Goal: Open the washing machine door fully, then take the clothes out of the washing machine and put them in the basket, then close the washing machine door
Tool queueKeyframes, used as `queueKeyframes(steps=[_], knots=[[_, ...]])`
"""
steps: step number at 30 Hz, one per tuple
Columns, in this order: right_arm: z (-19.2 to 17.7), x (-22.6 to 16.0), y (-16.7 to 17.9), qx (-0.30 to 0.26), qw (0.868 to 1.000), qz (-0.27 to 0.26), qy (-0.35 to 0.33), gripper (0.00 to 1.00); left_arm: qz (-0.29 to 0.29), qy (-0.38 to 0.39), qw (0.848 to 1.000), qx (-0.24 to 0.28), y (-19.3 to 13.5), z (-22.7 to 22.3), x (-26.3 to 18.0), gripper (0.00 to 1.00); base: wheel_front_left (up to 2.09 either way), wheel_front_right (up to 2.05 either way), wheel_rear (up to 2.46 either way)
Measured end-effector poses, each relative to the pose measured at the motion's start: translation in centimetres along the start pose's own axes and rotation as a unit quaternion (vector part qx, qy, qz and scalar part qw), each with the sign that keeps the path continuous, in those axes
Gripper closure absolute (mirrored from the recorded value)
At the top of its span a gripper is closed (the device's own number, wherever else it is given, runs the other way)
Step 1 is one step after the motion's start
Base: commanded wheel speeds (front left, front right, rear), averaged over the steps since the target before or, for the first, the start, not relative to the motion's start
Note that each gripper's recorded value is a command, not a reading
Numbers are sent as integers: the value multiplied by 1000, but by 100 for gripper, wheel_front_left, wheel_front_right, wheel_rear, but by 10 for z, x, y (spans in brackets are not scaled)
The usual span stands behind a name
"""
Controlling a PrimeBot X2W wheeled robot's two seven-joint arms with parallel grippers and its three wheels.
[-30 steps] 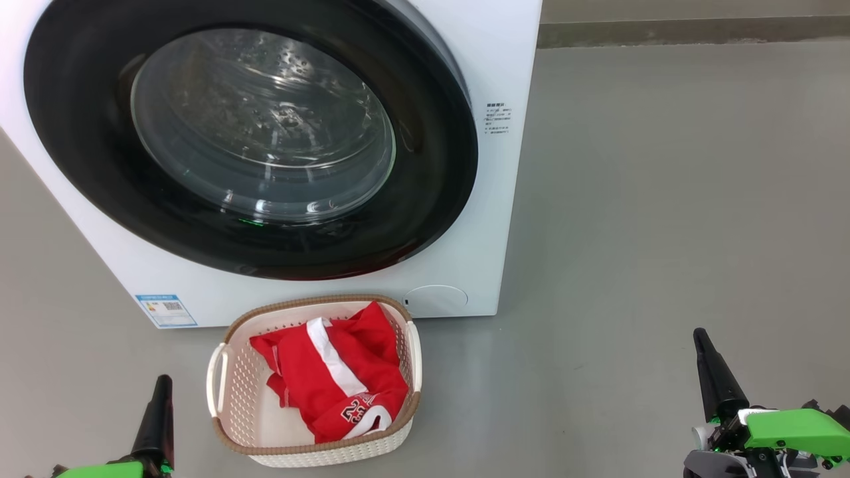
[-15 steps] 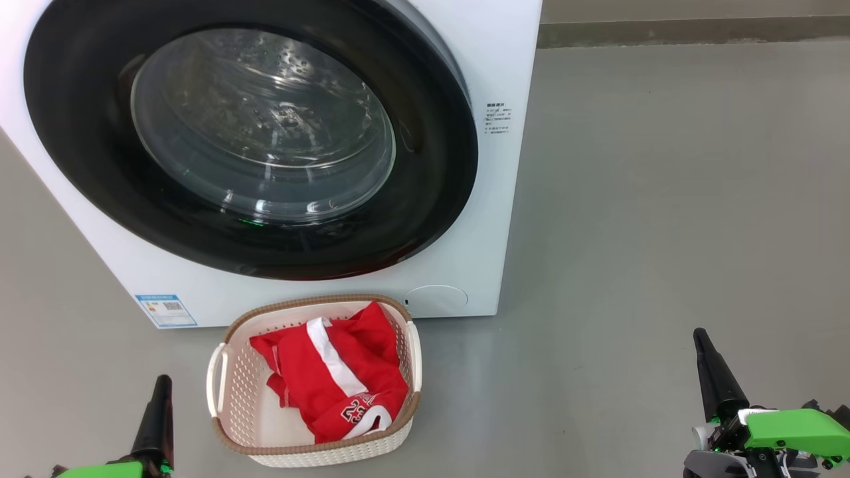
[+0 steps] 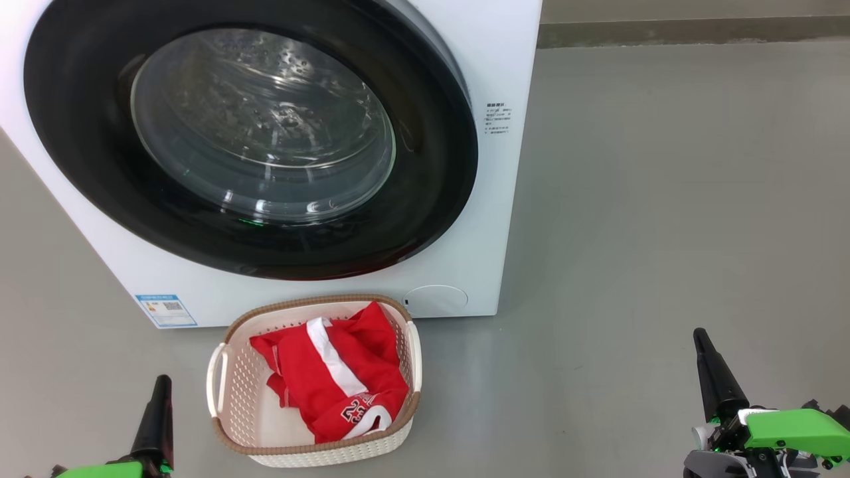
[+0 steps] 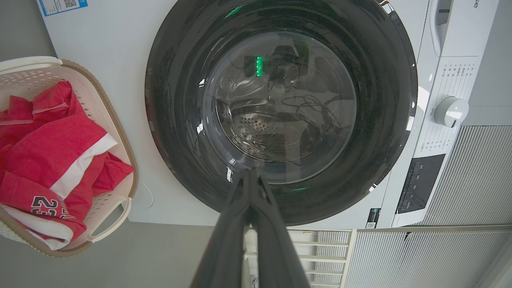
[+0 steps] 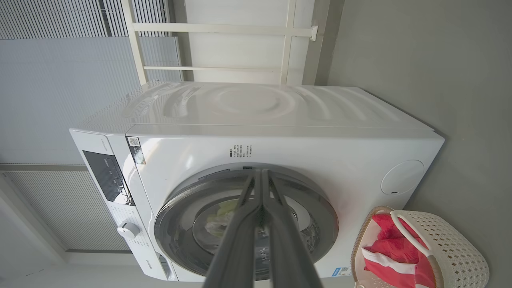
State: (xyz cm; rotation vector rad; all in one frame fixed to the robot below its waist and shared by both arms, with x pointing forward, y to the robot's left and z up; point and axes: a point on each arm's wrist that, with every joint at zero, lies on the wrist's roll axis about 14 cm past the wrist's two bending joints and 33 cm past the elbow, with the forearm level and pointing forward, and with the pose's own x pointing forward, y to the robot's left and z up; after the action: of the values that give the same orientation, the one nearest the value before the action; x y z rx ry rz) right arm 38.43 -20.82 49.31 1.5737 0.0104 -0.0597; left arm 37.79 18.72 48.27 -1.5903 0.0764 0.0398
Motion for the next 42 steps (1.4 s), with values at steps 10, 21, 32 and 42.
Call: queueKeyframes(steps=[10,21,32,42], knots=[[0,0,0,0,1000,0,0,100,0,0,1000,0,0,0,0,100,0,0,0],[0,0,0,0,1000,0,0,100,0,0,1000,0,0,0,0,100,0,0,0],[0,0,0,0,1000,0,0,100,0,0,1000,0,0,0,0,100,0,0,0],[0,0,0,0,1000,0,0,100,0,-1,1000,0,0,0,0,100,0,0,0]])
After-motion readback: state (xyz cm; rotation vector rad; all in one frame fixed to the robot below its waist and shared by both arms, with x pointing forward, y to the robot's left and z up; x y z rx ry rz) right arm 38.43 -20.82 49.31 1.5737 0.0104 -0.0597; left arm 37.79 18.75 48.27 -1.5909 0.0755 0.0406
